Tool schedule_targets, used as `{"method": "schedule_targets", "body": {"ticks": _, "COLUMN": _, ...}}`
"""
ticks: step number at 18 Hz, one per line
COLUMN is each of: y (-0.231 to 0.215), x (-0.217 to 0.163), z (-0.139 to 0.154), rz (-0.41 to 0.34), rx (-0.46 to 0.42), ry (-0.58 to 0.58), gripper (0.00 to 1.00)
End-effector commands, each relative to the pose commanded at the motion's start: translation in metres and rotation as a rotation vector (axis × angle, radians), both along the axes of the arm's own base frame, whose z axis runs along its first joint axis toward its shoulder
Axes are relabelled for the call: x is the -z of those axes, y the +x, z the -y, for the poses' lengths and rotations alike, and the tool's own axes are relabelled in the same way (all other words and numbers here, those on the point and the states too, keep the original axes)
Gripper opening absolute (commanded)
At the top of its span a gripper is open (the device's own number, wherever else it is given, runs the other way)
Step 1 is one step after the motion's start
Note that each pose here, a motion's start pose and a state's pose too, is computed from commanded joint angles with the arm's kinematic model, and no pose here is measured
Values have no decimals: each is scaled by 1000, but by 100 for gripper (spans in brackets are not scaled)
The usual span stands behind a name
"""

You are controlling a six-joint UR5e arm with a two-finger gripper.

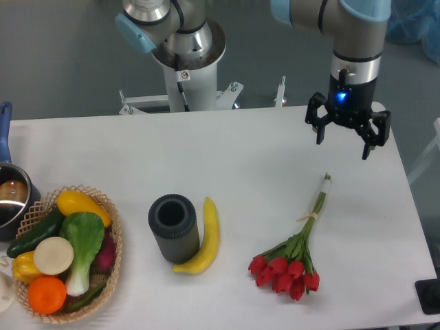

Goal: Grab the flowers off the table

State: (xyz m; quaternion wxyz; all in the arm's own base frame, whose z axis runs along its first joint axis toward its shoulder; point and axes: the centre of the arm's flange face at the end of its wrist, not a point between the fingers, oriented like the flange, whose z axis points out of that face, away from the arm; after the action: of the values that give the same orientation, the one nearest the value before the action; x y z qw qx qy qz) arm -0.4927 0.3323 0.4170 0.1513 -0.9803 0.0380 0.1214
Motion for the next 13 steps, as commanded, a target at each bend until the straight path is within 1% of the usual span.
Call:
{"method": "schedule_targets", "body": {"ticks": 2, "y": 4, "x": 10, "z": -4, "rz": 20, "rx": -13, "ry": 54, "gripper": 100}}
{"method": "schedule_targets", "body": {"ticks": 4, "y": 6, "x": 26, "z": -8, "rz": 31, "rx": 6, "ry": 124, "gripper": 100}}
{"method": "schedule_targets", "body": {"ticks": 5, "y": 6, "x": 33, "z": -10, "rz": 46, "rx": 11, "ry": 137, "gripper": 100}}
{"method": "schedule_targets", "body": {"ticks": 8, "y": -4, "x": 58, "z": -19, "rz": 86, "rx": 16, "ry": 125, "gripper": 100}}
{"method": "schedule_targets", "body": {"ticks": 9, "y": -2, "x": 75, "z": -31, "rz": 113, "rx": 35, "ry": 115, "gripper": 100}}
{"method": "schedule_targets", "body": {"ticks": 13, "y": -17, "x": 115, "z": -39, "rz": 173, "rx": 34, "ry": 94, "gripper": 100}}
